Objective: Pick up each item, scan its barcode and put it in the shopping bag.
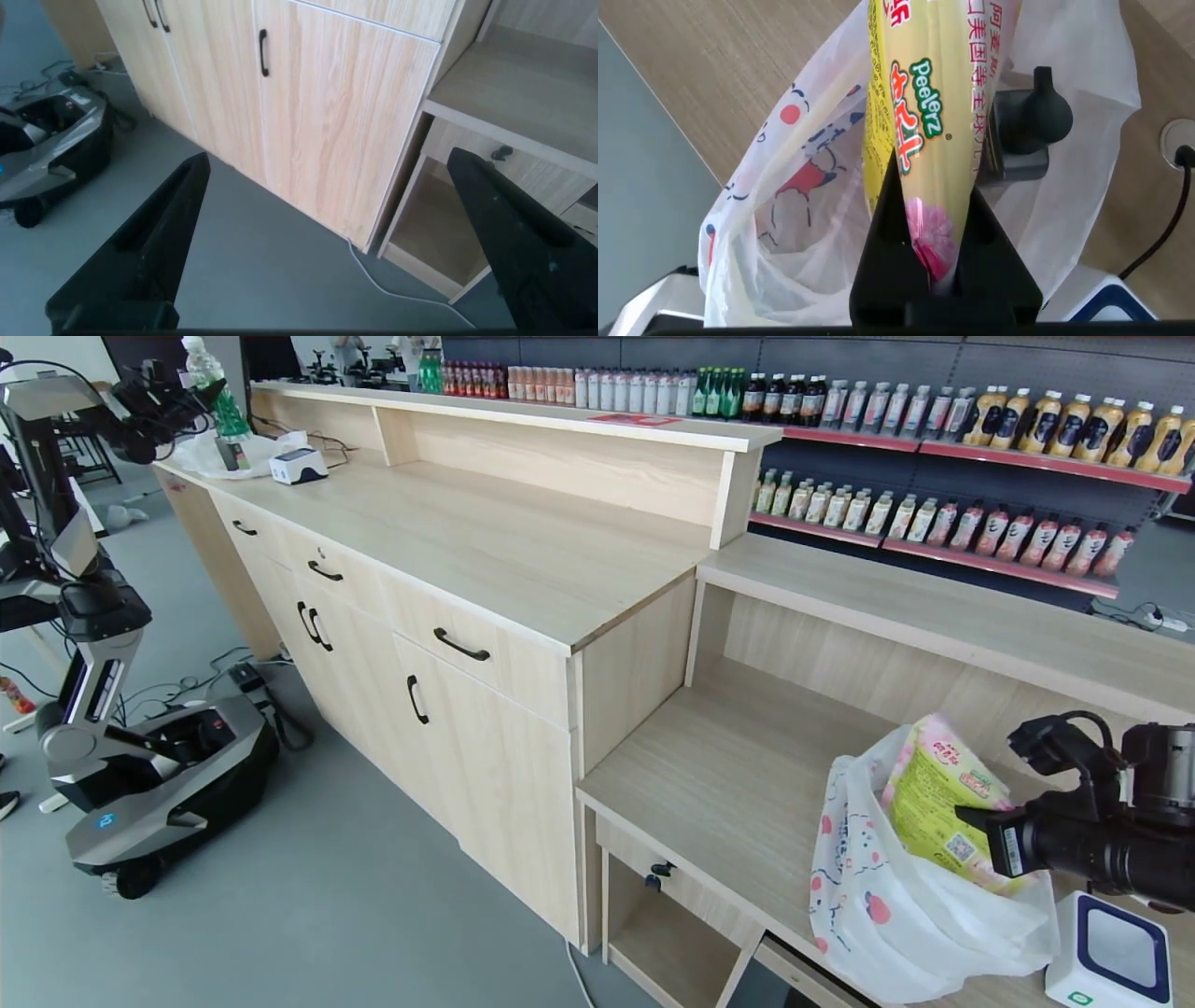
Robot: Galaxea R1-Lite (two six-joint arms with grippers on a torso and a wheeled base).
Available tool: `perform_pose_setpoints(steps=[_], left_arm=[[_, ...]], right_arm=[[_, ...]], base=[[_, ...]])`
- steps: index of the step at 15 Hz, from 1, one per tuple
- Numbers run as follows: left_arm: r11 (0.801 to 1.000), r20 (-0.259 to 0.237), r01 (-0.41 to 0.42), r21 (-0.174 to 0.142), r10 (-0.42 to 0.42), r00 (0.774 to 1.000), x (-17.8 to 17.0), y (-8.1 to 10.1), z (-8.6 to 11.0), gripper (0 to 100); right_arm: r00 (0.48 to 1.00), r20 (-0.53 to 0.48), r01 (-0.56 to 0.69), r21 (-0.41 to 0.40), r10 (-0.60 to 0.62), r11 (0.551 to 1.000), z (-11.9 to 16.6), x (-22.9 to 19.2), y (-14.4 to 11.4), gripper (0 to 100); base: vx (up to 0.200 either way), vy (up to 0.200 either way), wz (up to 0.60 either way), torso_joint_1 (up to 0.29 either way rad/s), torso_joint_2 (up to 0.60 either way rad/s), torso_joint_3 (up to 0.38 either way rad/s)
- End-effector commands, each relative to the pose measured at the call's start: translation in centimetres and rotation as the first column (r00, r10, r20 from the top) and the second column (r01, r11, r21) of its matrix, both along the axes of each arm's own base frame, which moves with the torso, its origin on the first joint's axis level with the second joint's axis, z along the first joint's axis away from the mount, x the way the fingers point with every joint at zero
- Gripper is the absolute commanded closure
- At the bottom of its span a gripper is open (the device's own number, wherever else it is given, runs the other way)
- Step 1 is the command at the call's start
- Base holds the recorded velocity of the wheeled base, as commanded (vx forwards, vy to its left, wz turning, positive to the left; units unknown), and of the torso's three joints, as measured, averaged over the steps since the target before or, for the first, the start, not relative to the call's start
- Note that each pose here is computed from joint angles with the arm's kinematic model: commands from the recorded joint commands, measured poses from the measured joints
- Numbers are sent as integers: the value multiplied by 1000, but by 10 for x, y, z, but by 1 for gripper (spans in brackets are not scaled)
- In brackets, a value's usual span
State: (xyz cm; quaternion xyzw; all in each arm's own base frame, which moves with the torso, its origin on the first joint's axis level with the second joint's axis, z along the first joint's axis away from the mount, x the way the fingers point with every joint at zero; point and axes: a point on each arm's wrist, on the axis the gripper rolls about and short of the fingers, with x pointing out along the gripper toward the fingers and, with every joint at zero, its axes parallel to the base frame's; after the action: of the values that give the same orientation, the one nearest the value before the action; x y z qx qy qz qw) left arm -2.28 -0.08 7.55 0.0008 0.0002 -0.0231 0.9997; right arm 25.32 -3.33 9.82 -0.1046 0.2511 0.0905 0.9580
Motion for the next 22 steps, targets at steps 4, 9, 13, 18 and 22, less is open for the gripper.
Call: perform_pose_setpoints(steps=[4,9,13,18,22], left_arm=[[1000,-1,0,0,0,1000,0,0,0,0],[1000,-1,0,0,0,1000,0,0,0,0],[1000,-1,0,0,0,1000,0,0,0,0],[1000,-1,0,0,0,1000,0,0,0,0],[1000,-1,0,0,0,1000,0,0,0,0]], right_arm=[[998,-41,-40,17,41,999,-22,14,4,100],[996,-30,-79,41,80,996,-28,18,4,100],[997,-24,-77,40,78,996,-27,17,4,0],[989,108,-99,20,96,995,9,7,6,0],[928,356,-98,-46,109,994,79,-41,12,0]], base=[[0,0,0,0,0,0],[0,0,0,0,0,0],[0,0,0,0,0,0],[0,0,0,0,0,0],[0,0,0,0,0,0]])
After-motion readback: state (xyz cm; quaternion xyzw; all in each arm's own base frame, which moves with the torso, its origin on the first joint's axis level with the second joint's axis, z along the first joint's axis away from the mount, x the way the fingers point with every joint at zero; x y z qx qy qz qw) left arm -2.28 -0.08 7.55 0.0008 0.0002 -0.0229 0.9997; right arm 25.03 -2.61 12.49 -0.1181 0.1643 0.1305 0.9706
